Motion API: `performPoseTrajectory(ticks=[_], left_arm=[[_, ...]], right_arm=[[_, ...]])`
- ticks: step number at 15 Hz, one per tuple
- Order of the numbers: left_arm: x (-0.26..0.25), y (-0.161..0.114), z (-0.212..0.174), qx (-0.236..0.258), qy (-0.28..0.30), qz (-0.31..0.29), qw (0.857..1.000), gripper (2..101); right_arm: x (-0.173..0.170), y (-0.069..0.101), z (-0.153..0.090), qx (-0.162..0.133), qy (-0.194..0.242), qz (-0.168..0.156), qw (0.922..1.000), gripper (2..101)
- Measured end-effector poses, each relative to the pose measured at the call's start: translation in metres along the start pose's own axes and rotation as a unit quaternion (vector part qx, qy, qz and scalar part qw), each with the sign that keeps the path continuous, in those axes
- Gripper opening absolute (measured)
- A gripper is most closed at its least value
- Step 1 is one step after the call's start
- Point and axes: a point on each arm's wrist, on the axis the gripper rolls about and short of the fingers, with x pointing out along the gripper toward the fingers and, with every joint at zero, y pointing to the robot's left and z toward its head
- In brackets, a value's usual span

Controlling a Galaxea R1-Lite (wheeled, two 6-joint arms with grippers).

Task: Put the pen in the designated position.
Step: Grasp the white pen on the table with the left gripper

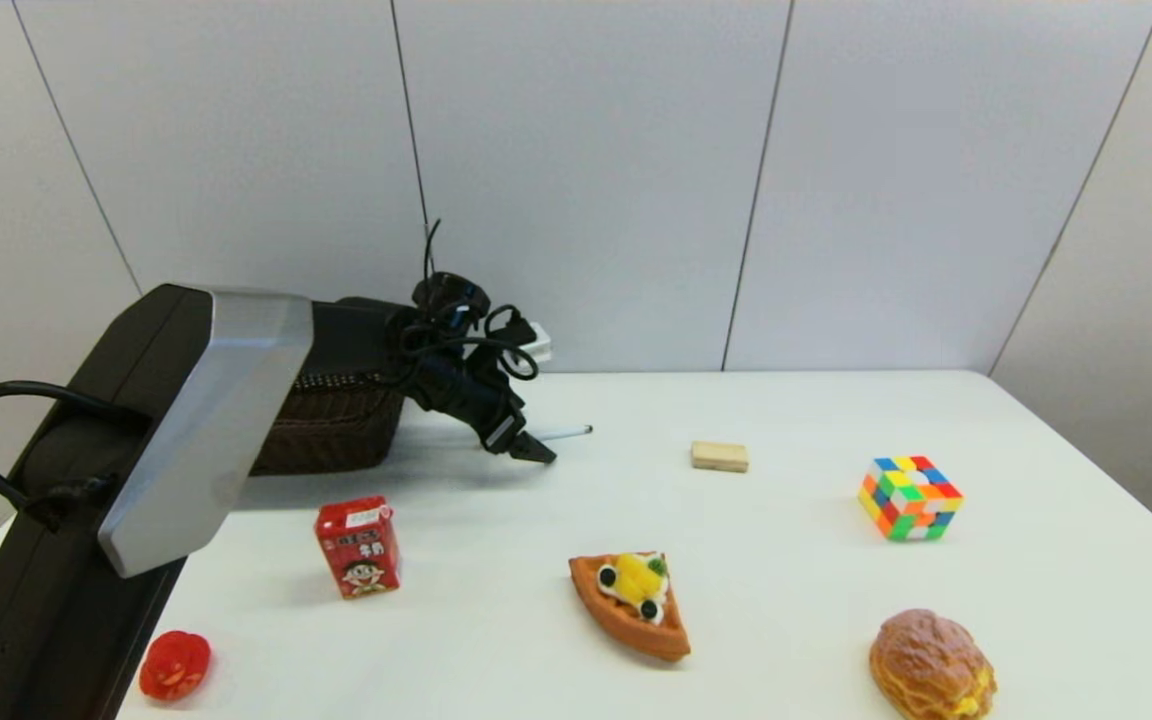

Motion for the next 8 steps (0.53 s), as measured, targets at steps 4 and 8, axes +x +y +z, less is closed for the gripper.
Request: performPoseTrajectory(ticks=[4, 8], left_arm=[[-0.0032, -0.0004, 0.0031, -0.016, -0.014, -0.009, 1.0, 97.9], [-0.0055, -0.0006, 0.0051, -0.032, -0.019, -0.011, 0.999, 97.9]], right_arm=[[0.0, 0.0, 0.0, 0.0, 0.0, 0.0, 1.0, 98.0], [0.0, 0.0, 0.0, 0.0, 0.0, 0.0, 1.0, 98.0]])
